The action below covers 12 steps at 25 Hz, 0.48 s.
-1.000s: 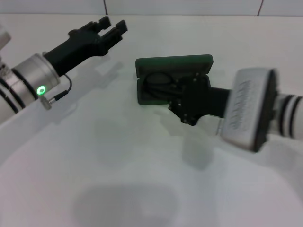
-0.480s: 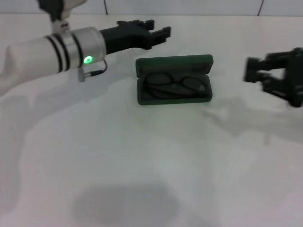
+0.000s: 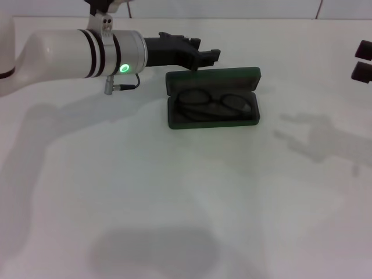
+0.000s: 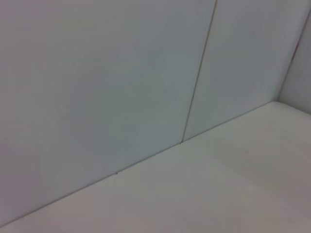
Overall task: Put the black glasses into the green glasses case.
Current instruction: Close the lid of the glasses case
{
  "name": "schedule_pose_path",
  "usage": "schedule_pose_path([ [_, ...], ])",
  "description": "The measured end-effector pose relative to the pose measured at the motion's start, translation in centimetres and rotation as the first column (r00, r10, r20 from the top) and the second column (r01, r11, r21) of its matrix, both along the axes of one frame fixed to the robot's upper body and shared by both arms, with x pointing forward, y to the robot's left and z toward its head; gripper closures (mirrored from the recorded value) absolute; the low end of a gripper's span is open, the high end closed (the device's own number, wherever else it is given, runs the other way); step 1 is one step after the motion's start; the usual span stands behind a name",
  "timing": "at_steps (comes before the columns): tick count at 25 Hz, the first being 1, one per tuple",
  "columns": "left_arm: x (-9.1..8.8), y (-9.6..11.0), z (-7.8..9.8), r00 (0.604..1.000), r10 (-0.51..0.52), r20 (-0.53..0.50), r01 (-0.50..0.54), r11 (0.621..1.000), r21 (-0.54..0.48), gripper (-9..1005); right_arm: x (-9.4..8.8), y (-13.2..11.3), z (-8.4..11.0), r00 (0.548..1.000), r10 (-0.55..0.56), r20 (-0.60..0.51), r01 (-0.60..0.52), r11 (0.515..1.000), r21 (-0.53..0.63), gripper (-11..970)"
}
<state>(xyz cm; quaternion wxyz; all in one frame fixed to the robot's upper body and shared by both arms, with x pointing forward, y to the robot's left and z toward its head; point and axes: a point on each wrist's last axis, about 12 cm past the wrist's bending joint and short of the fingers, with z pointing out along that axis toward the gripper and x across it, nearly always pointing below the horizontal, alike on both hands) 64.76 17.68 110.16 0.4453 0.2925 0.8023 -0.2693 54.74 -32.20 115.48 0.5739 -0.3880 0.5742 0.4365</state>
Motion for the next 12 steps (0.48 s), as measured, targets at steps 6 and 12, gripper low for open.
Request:
schedule_pose_path([
  [6,0.2,0.3,-0.3,0.999,0.033,-0.009,-0.033,0.999,0.016,337,0.1,0.3,0.0,1.0,0.004,-0.004,-0.004,1.0,0.002,540],
  [12,-0.3,-0.3,-1.1,0.999,0.008,-0.032,-0.005,0.997,0.073,337,0.0,1.0,-0.1,1.0,0.017,0.01,-0.017,1.0,-0.002,541],
])
